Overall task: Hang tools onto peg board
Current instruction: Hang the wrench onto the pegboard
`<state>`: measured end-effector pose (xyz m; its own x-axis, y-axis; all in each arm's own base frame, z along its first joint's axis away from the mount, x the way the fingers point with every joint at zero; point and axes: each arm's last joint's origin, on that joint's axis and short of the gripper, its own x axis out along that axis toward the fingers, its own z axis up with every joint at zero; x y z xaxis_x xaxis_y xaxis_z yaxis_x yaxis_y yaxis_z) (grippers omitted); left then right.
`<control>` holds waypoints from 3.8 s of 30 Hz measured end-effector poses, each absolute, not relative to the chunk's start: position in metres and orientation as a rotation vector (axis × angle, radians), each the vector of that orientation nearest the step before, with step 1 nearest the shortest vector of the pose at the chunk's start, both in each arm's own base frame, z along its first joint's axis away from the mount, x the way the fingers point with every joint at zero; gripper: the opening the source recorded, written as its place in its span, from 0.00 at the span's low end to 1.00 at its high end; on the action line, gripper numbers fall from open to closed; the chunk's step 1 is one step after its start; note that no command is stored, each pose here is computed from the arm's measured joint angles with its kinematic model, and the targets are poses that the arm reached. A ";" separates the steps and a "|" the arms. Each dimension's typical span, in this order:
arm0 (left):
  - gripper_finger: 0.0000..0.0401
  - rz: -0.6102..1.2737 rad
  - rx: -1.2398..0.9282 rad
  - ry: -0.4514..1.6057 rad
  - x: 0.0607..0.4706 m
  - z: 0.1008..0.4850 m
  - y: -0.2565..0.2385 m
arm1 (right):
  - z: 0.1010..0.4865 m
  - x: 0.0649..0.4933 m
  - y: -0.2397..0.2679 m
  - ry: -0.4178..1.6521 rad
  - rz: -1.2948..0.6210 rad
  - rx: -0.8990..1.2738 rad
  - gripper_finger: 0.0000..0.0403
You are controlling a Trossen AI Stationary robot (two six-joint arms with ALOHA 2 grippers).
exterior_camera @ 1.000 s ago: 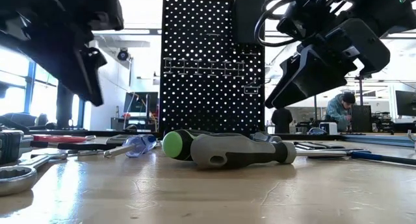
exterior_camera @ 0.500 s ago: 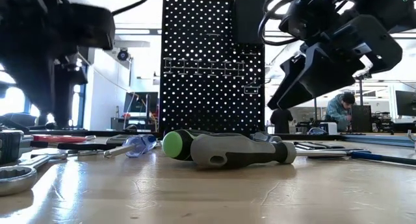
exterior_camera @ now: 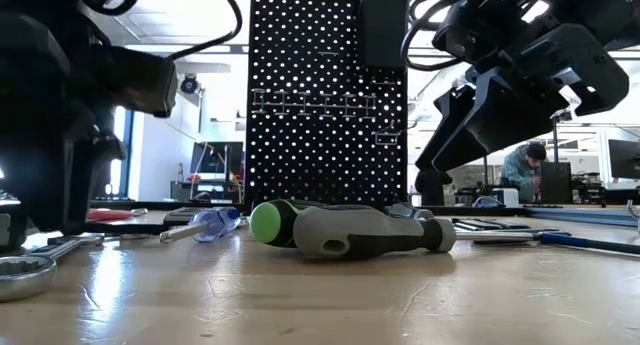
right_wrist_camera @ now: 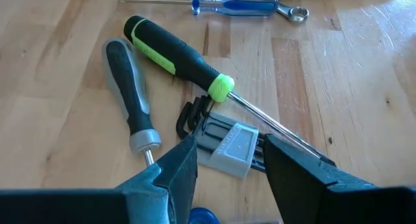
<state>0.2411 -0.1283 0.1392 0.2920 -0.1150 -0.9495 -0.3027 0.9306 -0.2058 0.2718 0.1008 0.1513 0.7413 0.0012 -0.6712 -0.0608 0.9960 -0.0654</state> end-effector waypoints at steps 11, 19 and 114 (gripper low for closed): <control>0.22 0.139 -0.325 1.333 0.237 0.137 -0.127 | 0.150 0.268 0.107 0.751 0.054 -0.100 0.42; 0.21 0.092 -0.240 1.281 0.234 0.143 -0.129 | 0.148 0.263 0.115 0.778 0.080 -0.117 0.42; 0.05 0.060 0.117 1.321 0.233 0.156 -0.057 | 0.169 0.281 0.113 0.502 0.085 -0.139 0.42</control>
<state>0.2333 -0.0565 0.1559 0.2464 0.1104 -0.9629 0.0231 0.9925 0.1197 0.2815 0.1132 0.1694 0.8735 0.0467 -0.4846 -0.1148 0.9871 -0.1119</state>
